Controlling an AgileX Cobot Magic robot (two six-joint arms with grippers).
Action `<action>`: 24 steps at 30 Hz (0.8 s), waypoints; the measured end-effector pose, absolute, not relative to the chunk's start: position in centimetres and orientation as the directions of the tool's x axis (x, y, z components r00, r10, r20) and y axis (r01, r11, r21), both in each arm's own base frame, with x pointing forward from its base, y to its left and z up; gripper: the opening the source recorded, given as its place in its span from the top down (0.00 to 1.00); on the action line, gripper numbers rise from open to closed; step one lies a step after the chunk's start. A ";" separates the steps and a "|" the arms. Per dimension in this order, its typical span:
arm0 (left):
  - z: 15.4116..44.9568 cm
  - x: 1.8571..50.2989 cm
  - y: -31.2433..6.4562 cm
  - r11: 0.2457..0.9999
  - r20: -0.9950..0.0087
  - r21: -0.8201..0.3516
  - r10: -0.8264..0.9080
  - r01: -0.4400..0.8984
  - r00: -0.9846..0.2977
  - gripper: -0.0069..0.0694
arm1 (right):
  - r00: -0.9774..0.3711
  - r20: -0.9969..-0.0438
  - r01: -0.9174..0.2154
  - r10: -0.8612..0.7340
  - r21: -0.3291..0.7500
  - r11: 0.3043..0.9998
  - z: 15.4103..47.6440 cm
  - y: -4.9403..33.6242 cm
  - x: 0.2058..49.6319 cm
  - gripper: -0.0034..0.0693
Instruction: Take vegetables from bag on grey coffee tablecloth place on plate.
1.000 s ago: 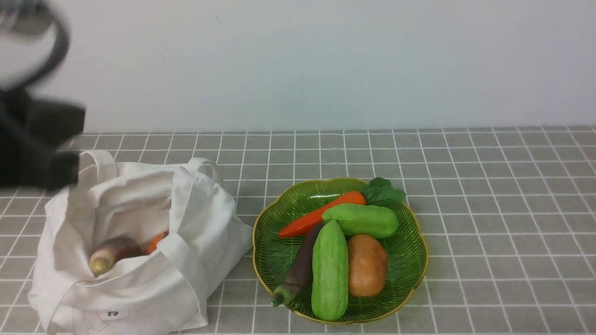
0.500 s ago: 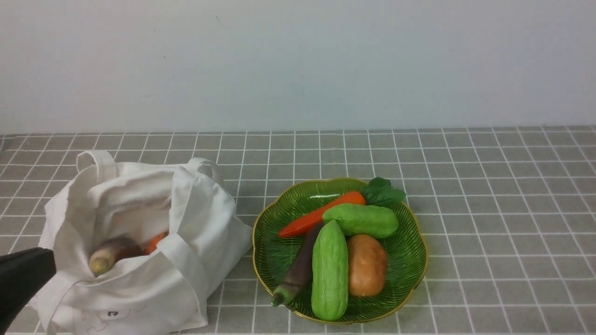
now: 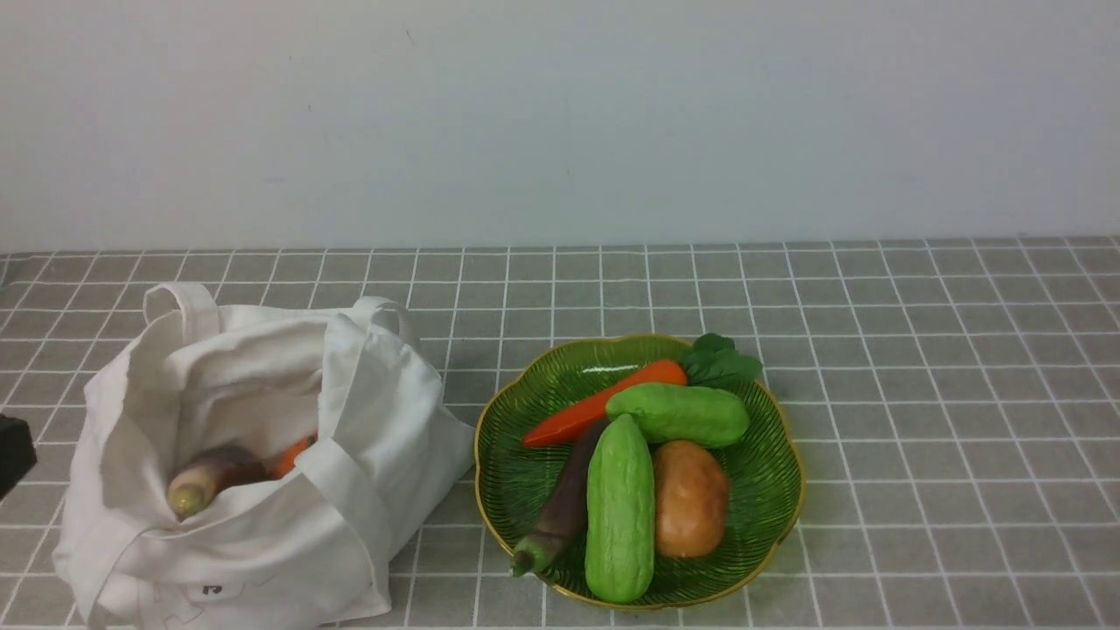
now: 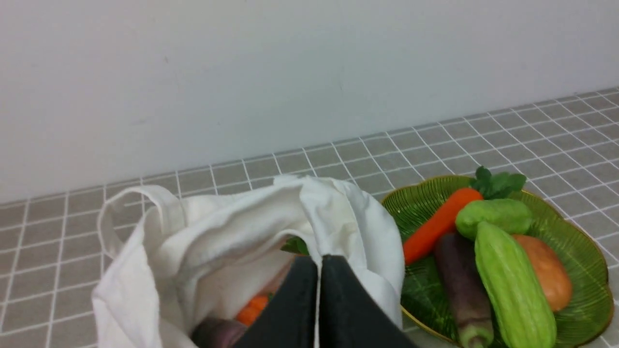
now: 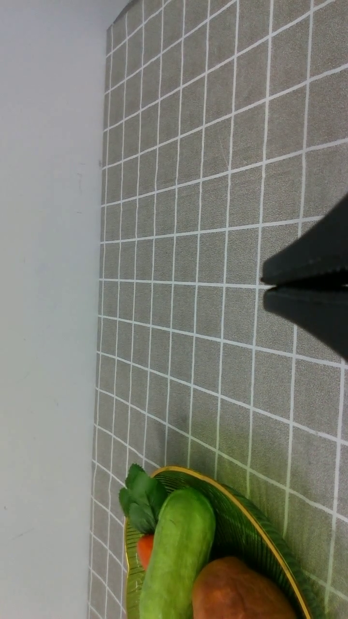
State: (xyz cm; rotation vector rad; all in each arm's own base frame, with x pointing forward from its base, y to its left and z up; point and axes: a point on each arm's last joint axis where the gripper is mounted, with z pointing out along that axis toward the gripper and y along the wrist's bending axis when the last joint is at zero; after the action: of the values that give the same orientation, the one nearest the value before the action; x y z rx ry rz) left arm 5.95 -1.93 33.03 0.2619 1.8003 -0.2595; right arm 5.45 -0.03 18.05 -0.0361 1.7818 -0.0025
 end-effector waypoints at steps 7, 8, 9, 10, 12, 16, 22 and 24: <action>31.5 4.2 -1.2 0.954 -0.984 0.000 0.053 0.299 -0.170 0.92 | -0.209 -0.978 -0.023 -0.026 -0.022 1.000 18.1 0.0 5.4 0.98; 29.4 3.5 -1.1 0.963 -0.986 0.009 0.053 0.270 -0.159 0.92 | -0.209 -0.978 -0.023 -0.026 -0.022 1.000 18.1 0.0 5.4 0.98; 29.4 3.5 -1.1 0.964 -0.986 0.002 0.046 0.266 -0.159 0.92 | -0.209 -0.978 -0.023 -0.026 -0.022 1.000 18.1 0.0 5.4 0.98; 28.3 3.4 -1.1 0.968 -0.987 0.008 0.048 0.251 -0.153 0.92 | -0.209 -0.978 -0.023 -0.026 -0.022 1.000 18.1 0.0 5.4 0.98; 25.6 3.5 -1.1 0.977 -0.986 0.036 0.069 0.210 -0.152 0.92 | -0.209 -0.978 -0.023 -0.026 -0.022 1.000 18.1 0.0 5.4 0.98; 20.5 4.6 -0.9 0.986 -0.960 0.068 0.106 0.152 -0.259 0.92 | -0.209 -0.978 -0.023 -0.025 -0.021 1.000 18.1 0.0 5.4 0.98; 17.0 5.1 -0.7 0.986 -0.939 0.094 0.133 0.137 -0.317 0.92 | -0.209 -0.978 -0.023 -0.025 -0.021 1.000 18.1 0.0 5.4 0.98; 17.0 5.2 -0.7 0.986 -0.944 0.096 0.133 0.133 -0.302 0.92 | -0.209 -0.978 -0.023 -0.025 -0.021 1.000 18.1 0.0 5.4 0.98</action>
State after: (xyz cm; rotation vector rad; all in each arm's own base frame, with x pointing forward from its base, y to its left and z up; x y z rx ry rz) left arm 5.16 -0.69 17.04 0.1920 1.8817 -0.0003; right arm 5.45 -0.02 18.05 -0.0355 1.7818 -0.0017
